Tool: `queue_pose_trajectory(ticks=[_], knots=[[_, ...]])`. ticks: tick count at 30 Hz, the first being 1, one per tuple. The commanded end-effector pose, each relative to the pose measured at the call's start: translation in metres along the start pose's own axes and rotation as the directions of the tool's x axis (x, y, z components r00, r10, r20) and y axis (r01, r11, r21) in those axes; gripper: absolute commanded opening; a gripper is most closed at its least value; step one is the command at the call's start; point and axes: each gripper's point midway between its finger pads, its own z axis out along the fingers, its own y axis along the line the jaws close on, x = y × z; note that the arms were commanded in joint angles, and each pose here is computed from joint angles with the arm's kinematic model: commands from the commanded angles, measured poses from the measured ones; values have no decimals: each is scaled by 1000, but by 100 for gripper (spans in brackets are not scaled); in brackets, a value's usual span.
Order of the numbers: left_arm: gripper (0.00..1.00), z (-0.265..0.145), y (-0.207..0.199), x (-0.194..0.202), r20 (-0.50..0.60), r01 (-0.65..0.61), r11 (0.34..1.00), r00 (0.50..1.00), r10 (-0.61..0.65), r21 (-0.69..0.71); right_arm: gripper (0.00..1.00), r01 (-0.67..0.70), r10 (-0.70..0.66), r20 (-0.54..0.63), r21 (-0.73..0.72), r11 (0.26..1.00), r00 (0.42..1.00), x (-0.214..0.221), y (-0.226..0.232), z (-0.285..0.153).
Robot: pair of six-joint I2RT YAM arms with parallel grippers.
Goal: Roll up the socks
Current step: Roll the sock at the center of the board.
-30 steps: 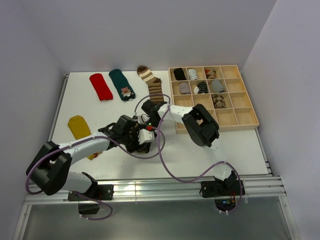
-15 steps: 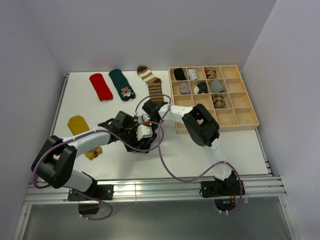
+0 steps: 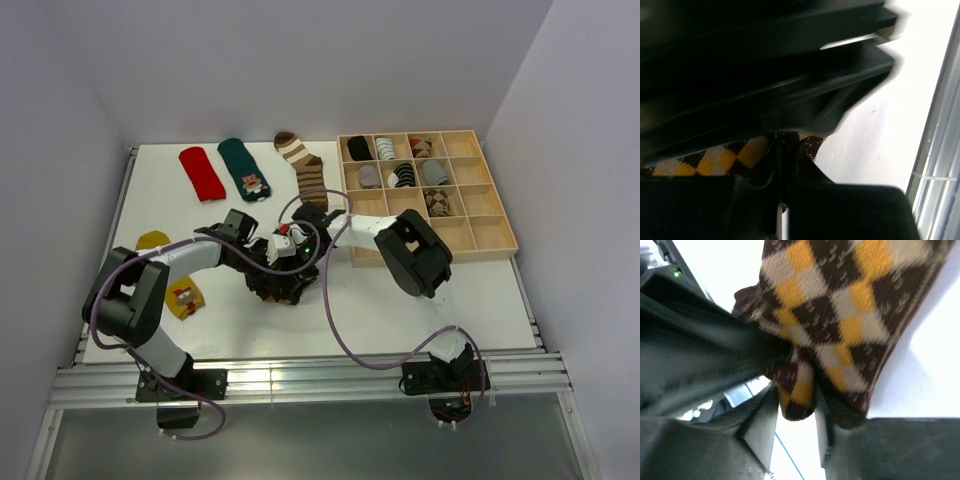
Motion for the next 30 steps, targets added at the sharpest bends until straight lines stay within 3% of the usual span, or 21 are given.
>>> queue_pose_trajectory(ticks=[1,7,12,16,21,24,26,30], knots=[[0,-7,25,13,-14,46,999,999,-46,-24,45,-57,40,94,184,981,995,11,-43,-6],[0,-9,33,19,-11,133,990,991,-132,50,50,-61,-34,346,260,964,938,0,-39,-46],[0,-9,37,21,-83,221,965,974,-210,143,51,4,-198,547,336,942,814,0,-20,-92],[0,-9,32,23,-149,274,933,958,-244,233,51,75,-340,679,388,919,651,-2,7,-134],[0,-5,26,29,-236,363,868,926,-295,338,53,154,-529,667,537,829,525,-4,34,-151],[0,-4,19,39,-294,403,831,906,-303,384,55,233,-623,584,604,762,521,-9,55,-134],[0,-4,12,44,-333,424,802,894,-298,421,56,285,-657,510,625,727,556,-8,56,-109],[0,-2,4,56,-387,428,793,883,-265,434,58,375,-731,388,668,642,562,-21,69,-77]])
